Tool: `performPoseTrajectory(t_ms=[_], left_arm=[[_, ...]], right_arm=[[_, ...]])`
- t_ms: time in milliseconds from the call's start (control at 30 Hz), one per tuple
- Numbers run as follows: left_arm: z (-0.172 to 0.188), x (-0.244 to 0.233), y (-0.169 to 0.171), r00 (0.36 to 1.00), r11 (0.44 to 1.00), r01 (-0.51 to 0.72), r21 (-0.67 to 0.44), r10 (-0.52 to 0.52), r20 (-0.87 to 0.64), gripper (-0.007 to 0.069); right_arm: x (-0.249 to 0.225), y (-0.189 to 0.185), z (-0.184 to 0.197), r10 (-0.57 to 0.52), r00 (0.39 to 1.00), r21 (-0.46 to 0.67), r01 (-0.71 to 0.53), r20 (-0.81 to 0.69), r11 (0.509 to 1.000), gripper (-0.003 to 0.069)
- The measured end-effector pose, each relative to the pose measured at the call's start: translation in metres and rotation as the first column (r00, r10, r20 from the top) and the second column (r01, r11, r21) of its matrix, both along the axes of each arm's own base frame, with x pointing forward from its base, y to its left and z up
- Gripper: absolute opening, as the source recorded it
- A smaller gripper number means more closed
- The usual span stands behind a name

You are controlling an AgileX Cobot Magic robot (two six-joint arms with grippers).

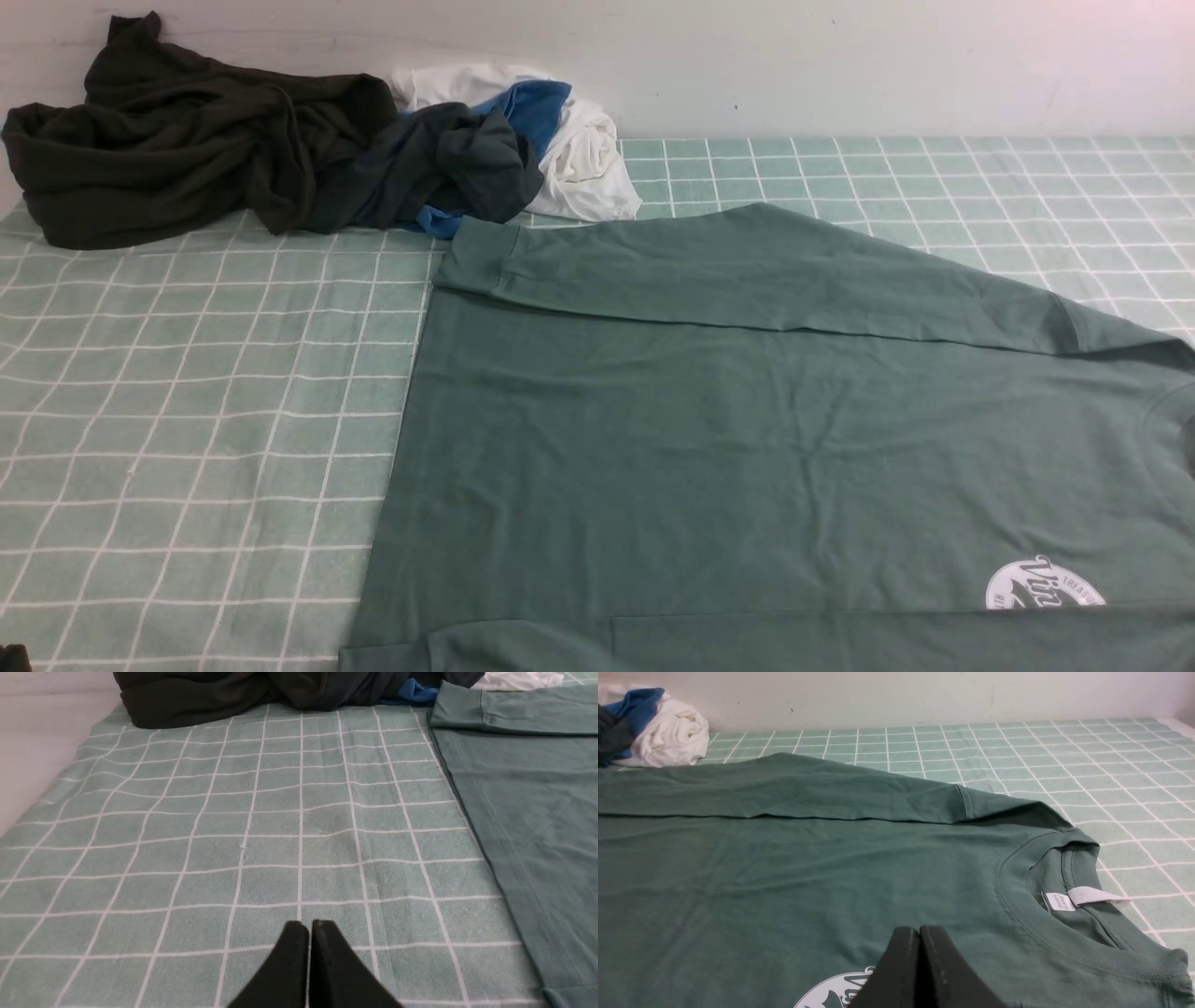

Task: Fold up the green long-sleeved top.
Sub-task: Use the left arm to clamp the cuff closest to it

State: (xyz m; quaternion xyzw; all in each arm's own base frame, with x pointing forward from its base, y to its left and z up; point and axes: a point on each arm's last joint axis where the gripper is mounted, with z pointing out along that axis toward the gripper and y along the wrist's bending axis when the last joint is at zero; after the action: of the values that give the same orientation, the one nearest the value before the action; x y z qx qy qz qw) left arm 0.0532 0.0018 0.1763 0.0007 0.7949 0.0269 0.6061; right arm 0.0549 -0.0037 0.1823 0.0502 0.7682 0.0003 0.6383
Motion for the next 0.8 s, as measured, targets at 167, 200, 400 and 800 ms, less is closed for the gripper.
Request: performPoseTrajectory(t_ms=[167,200,400,800], left_arm=[[0.0000,0.0000,0.0000,1.000,1.000,0.000,0.000,0.000,0.000,-0.0003],[0.0000,0.0000,0.0000,1.000,1.000,0.000,0.000,0.000,0.000,-0.0003],[0.0000,0.0000,0.0000,1.000,1.000,0.000,0.000,0.000,0.000,-0.0003],[0.0003,0.0004,-0.0044,1.000,0.980,-0.002,-0.199,0.005,0.012,-0.0003]], right_arm=[[0.0000,0.0000,0.0000,0.000,1.000,0.000,0.000,0.000,1.000,-0.0014],[0.0000,0.0000,0.0000,0.000,1.000,0.000,0.000,0.000,1.000,-0.0014],[0.0000,0.0000,0.0000,0.000,1.000,0.000,0.000,0.000,1.000,-0.0014],[0.0000,0.0001,0.0000,0.000,1.000,0.008,0.000,0.000,1.000,-0.0014]])
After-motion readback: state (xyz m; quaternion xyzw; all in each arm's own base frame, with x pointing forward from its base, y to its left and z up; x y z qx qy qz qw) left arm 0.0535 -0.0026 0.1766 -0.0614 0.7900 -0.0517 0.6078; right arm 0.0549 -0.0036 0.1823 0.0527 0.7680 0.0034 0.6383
